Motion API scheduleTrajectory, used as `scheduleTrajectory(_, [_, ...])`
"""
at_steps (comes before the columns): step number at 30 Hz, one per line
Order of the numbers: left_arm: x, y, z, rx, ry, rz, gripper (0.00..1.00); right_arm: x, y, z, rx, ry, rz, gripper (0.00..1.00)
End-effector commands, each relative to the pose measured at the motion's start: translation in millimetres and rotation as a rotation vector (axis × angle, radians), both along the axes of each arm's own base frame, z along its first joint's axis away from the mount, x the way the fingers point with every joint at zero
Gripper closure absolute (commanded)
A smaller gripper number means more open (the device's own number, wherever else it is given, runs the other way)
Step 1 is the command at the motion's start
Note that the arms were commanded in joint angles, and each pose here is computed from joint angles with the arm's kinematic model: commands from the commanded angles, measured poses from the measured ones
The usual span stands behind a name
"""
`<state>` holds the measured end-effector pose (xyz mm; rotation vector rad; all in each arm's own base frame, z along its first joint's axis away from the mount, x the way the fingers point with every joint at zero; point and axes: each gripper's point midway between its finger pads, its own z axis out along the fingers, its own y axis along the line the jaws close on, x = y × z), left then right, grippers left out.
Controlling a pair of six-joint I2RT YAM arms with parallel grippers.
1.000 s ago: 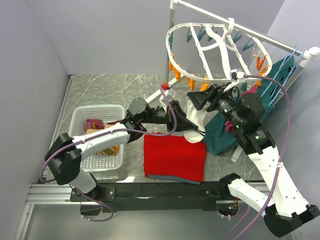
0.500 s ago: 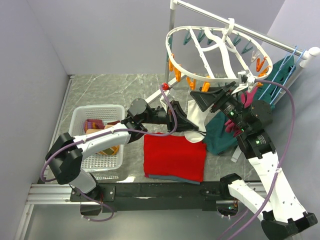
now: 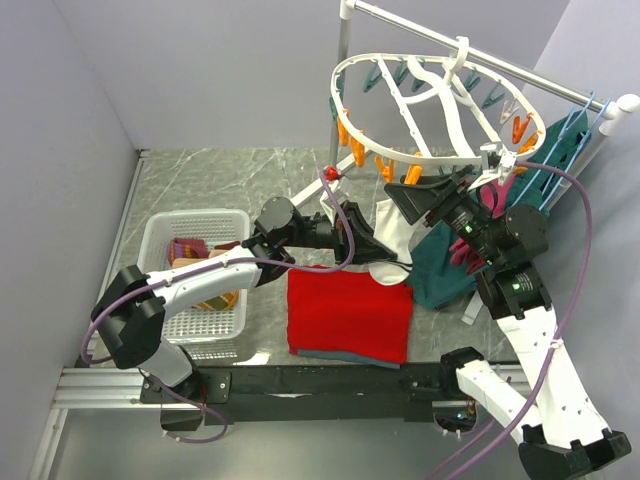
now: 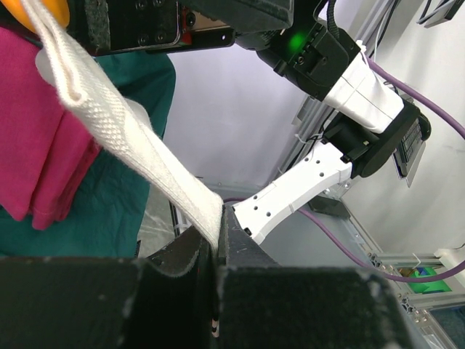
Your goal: Remove the socks clipped to the hanger
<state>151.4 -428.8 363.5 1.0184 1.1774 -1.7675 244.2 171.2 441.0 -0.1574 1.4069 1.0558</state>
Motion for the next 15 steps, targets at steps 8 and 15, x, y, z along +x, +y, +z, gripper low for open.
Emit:
scheduleTrajectory(8, [-6, 0, 6, -0.023, -0.019, -0.028, 0.94, -3, -7, 22, 0.032, -0.027, -0.014, 0.37])
scheduleTrajectory(15, [-8, 0, 8, -0.026, -0.022, -0.036, 0.94, 5, -6, 20, 0.050, 0.013, 0.000, 0.41])
